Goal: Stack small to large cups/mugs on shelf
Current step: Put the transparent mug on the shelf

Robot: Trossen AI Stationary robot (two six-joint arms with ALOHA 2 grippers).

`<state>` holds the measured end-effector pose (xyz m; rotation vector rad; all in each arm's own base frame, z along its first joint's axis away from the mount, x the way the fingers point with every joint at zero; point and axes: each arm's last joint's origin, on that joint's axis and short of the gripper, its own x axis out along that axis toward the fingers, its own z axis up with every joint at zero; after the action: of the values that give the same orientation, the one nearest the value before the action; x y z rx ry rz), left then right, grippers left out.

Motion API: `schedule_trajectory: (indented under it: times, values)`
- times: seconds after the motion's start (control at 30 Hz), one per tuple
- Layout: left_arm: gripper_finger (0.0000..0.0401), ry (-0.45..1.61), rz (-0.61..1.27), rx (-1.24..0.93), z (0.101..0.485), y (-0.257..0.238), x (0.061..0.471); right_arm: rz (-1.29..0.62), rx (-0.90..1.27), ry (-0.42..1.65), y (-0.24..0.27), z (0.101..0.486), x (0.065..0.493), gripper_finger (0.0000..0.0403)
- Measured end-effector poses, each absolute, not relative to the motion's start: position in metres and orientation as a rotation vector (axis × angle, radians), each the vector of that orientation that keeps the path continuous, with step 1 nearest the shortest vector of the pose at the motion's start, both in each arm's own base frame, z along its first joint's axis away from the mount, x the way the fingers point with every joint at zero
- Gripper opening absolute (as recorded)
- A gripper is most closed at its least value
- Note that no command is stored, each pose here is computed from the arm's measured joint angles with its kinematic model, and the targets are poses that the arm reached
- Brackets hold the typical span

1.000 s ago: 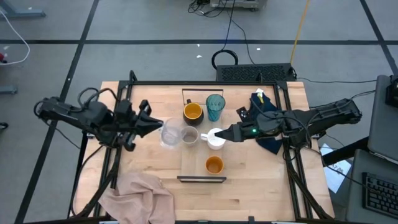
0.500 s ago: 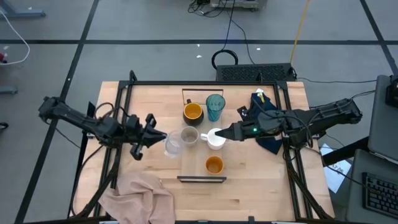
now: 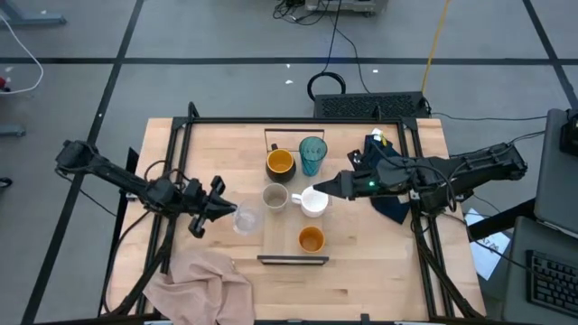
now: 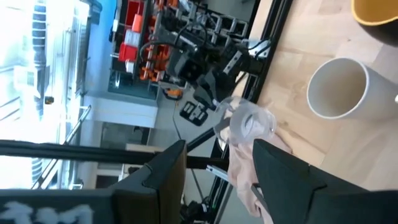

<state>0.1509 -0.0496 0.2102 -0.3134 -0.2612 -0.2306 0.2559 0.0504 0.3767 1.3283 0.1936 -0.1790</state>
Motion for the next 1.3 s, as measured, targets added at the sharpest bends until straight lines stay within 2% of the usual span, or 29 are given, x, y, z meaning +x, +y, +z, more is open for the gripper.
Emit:
schedule_trajectory:
  times: [0.53,0.8,1.3]
  values:
    - [0.0014,-0.155,-0.247,-0.225,0.176,-0.057,0.169,-0.193,1.358,0.183,0.047,0.377,0.256,0.0176]
    - [0.0014,-0.178,-0.253,-0.284,0.159,-0.060,0.181,-0.193,1.356,0.183,0.047,0.377,0.256,0.0176]
    - [0.0015,-0.055,-0.206,-0.323,0.135,-0.076,0.225,-0.163,1.342,0.187,0.049,0.378,0.257,0.0176]
